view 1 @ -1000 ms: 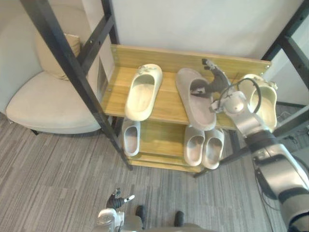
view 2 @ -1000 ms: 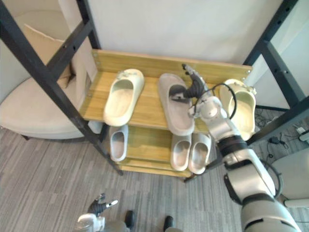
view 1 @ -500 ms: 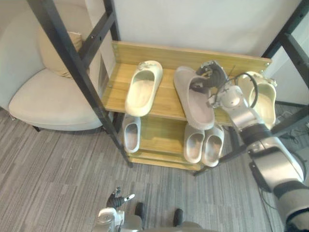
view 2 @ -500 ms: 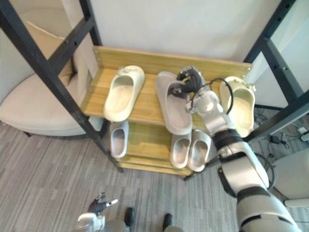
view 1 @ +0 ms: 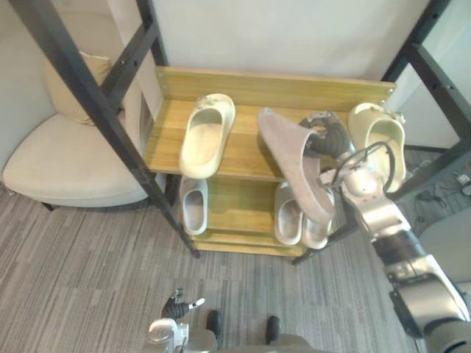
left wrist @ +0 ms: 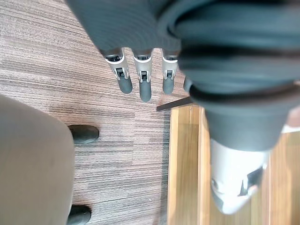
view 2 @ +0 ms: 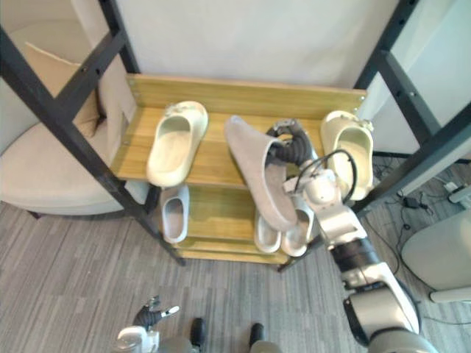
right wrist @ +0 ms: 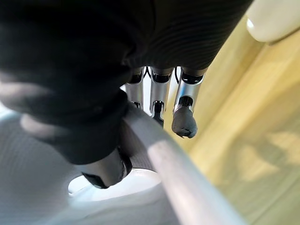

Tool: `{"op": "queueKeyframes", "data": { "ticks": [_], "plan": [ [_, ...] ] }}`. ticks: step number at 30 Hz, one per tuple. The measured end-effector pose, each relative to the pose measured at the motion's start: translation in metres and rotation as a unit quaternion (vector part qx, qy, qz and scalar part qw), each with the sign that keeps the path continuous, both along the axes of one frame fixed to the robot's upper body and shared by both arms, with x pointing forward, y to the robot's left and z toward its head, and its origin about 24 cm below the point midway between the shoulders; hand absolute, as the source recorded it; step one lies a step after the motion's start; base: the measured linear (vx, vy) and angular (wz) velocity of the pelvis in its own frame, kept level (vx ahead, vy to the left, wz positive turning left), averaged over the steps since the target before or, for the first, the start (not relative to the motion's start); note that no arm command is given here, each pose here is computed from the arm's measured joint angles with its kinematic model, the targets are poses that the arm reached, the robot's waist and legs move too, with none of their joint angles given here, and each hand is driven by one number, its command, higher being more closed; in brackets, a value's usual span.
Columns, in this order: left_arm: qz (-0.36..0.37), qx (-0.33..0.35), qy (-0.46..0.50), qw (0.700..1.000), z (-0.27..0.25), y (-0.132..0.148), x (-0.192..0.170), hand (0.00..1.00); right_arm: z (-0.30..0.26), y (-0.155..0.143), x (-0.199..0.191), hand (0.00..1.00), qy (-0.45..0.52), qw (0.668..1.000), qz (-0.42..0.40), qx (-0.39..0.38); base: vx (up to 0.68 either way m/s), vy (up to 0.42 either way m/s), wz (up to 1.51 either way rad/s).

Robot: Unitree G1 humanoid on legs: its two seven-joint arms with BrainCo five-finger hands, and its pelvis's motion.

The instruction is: Organize the slippers on the shoe rack

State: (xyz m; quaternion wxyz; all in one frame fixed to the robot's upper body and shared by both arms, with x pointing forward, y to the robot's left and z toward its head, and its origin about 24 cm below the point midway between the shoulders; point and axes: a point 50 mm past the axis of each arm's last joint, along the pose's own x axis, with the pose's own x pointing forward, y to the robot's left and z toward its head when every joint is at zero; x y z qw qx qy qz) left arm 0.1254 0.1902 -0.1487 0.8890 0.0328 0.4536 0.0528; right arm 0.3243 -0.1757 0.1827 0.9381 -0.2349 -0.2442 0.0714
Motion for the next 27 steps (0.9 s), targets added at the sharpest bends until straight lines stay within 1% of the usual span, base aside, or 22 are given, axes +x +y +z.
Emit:
{"op": "queueKeyframes", "data": {
  "ticks": [6, 10, 14, 18, 23, 26, 27],
  "plan": [
    [-0.007, 0.002, 0.014, 1.0, -0.003, 0.0, -0.006, 0.0, 0.007, 0.0, -0.032, 1.0, -0.044, 0.997, 0.042, 0.047, -0.04, -0.016, -0.04],
    [-0.008, 0.002, 0.024, 1.0, -0.005, 0.0, -0.011, 0.0, -0.011, 0.013, -0.056, 1.0, -0.022, 0.991, 0.1, 0.089, -0.04, -0.013, 0.01],
    [-0.016, 0.005, 0.027, 0.999, -0.006, 0.0, -0.012, 0.0, -0.028, 0.017, -0.07, 1.0, 0.01, 0.987, 0.123, 0.101, -0.05, -0.009, 0.01],
    [-0.024, 0.001, 0.034, 0.999, -0.007, -0.002, -0.015, 0.0, -0.044, 0.021, -0.077, 1.0, 0.048, 0.984, 0.143, 0.098, -0.01, -0.003, 0.0],
    [-0.037, 0.003, 0.034, 0.999, -0.008, -0.003, -0.015, 0.0, -0.073, 0.043, -0.085, 1.0, 0.118, 0.969, 0.201, 0.075, 0.0, -0.003, 0.01],
    [-0.046, 0.003, 0.023, 0.999, -0.006, -0.006, -0.011, 0.0, -0.091, 0.048, -0.083, 1.0, 0.16, 0.962, 0.217, 0.029, -0.05, 0.005, 0.14],
    [-0.055, 0.002, 0.009, 0.998, -0.003, -0.008, 0.001, 0.0, -0.091, 0.047, -0.075, 1.0, 0.164, 0.961, 0.222, -0.013, -0.12, 0.019, 0.29]
  ]
}}
